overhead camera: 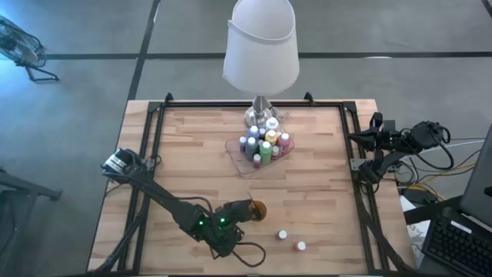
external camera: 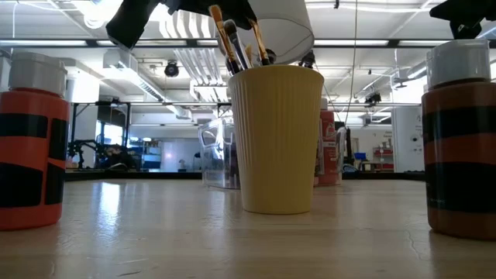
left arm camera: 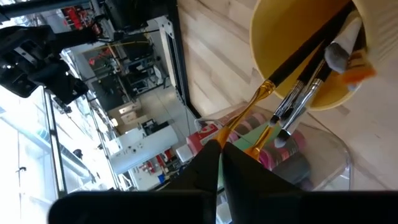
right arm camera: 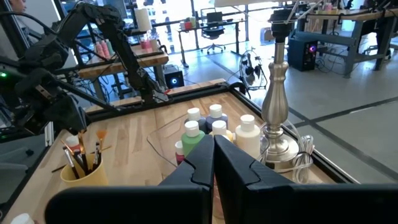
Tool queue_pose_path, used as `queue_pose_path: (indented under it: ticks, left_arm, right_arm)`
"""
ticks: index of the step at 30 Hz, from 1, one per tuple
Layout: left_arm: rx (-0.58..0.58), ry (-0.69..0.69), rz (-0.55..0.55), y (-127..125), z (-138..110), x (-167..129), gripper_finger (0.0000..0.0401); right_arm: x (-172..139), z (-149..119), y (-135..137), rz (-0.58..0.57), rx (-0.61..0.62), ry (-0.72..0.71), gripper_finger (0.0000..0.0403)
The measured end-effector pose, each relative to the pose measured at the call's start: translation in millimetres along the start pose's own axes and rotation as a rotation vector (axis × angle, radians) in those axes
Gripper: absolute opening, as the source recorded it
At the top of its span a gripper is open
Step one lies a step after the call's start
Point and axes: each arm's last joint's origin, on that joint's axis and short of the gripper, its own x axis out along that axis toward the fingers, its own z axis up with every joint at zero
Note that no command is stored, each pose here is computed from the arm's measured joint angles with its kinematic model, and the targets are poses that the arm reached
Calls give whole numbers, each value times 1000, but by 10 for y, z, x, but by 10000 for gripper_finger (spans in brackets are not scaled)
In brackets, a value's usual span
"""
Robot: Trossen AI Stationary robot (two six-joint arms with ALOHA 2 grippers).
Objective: Pick & Place Paint Supplies
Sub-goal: Put the black paint brush into the yellow cup
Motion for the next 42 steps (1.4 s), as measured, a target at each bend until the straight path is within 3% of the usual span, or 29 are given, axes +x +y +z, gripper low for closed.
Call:
queue_pose_path:
  ticks: [12,27,34,42]
  left_arm:
    - [20,-7,-5,0,-2,-4,92]
    - [-87,66,148,346,-200,-440,92]
    - [-237,131,256,549,-339,-753,92]
    - [-454,95,307,732,-505,-1006,92]
  right_arm:
    - [0,0,0,0,0,0,8]
    - [0,0,0,0,0,0,8]
    - [0,0,0,0,0,0,8]
    - [0,0,0,0,0,0,8]
